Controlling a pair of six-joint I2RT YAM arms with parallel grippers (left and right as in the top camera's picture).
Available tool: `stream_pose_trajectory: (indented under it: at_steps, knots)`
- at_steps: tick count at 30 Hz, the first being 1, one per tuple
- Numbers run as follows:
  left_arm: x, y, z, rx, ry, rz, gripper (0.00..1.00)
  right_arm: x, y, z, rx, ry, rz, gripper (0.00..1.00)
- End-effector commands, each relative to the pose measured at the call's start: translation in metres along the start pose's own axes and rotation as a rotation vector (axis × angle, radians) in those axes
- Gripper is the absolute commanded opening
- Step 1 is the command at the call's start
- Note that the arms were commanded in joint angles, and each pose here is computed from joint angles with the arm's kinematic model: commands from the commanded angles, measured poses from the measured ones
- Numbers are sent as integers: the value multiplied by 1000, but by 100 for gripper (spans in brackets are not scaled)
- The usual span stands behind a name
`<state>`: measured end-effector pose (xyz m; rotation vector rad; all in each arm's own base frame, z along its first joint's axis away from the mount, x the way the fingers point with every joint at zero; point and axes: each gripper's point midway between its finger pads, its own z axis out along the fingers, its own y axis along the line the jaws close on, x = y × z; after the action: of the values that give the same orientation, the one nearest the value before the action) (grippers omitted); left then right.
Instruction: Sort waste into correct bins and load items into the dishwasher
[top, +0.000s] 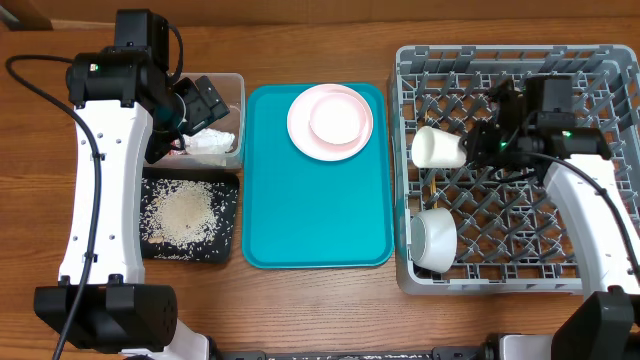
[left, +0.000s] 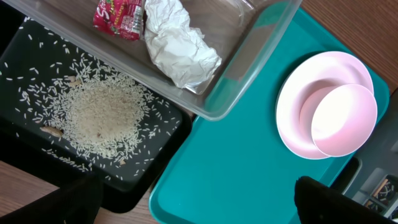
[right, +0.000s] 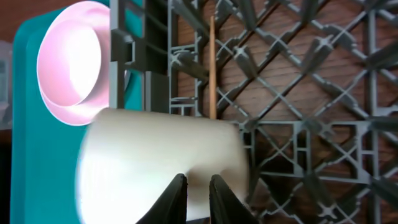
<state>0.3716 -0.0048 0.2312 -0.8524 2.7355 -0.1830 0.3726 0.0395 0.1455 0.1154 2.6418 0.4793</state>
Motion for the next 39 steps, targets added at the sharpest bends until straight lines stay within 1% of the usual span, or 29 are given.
stream_pose_trajectory:
  at_steps: [1, 4, 7, 12, 16, 18, 20, 23, 26, 29, 32, 36, 39]
  knots:
    - [-1, -4, -6, 15, -17, 5, 100, 2, 5, 0, 5, 5, -14, 16]
    - [-1, -4, -6, 14, -17, 6, 100, 5, 7, 0, 12, 15, -21, 16]
    - [-1, -4, -6, 15, -17, 5, 100, -1, 11, -8, 7, -13, -32, 16]
    - [-1, -4, -6, 15, -17, 5, 100, -20, 30, -45, -20, -111, -66, 16]
    - [-1, -4, -6, 15, -17, 5, 100, -23, 57, -72, -58, -183, -135, 16]
    - [-1, -4, -6, 15, -17, 5, 100, -20, 69, -79, -53, -204, -172, 19]
    - [-1, -4, -6, 15, -17, 5, 100, -17, 76, -80, -23, -212, -204, 25]
    - [-1, -4, -6, 15, -17, 5, 100, -9, 91, -74, -23, -191, -254, 30]
    - [-1, -4, -6, 15, -17, 5, 100, 1, 112, -64, -27, -168, -340, 32]
    - [-1, -4, -6, 14, -17, 6, 100, 4, 119, -51, 91, -175, -412, 39]
    - [-1, -4, -6, 15, -17, 5, 100, 6, 120, -37, 177, -170, -455, 43]
    - [-1, -4, -6, 15, -17, 5, 100, 15, 115, -6, 218, -92, -467, 44]
    - [-1, -4, -6, 15, -17, 5, 100, 15, 89, 15, 338, -49, -428, 45]
